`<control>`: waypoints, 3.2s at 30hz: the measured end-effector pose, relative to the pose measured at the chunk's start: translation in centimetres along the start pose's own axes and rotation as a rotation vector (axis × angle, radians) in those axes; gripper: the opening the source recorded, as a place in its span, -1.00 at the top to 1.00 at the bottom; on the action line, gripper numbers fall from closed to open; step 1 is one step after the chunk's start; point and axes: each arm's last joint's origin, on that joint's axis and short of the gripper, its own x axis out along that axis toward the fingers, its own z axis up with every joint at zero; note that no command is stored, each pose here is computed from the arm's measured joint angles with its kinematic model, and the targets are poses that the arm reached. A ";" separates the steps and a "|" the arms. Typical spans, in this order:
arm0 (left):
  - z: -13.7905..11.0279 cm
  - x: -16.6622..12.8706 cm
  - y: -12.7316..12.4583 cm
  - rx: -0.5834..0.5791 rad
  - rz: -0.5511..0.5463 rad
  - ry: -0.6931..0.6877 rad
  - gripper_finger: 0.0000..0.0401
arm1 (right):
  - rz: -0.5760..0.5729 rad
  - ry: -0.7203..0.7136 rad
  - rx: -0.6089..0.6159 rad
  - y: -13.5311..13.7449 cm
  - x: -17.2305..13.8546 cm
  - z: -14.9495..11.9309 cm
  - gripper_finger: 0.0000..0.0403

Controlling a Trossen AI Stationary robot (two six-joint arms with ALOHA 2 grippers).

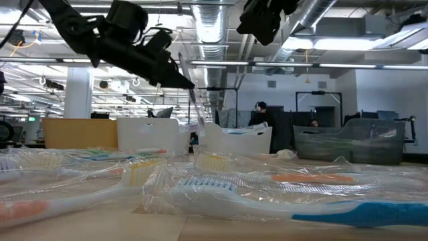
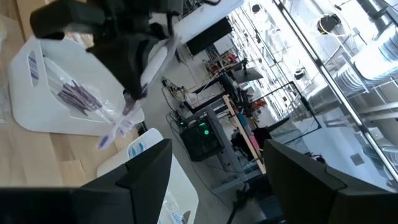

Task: Pick & Place Toothbrushes
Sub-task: Put the purple toothbrush into the left white bin

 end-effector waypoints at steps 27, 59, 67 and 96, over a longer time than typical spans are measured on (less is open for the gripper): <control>-1.2 0.5 2.1 0.105 0.306 0.112 0.93 | 0.003 -0.003 0.011 0.0 0.0 0.0 -0.23; -0.2 -1.8 2.2 0.112 0.312 0.171 0.93 | 0.007 -0.005 0.019 0.0 0.0 0.0 -0.23; 1.3 -3.9 1.7 0.121 0.281 0.150 0.93 | 0.007 -0.005 0.019 0.0 0.0 0.0 -0.23; 6.4 0.1 7.7 -0.093 0.000 0.874 0.93 | 0.008 -0.002 0.030 0.0 0.3 0.0 -0.23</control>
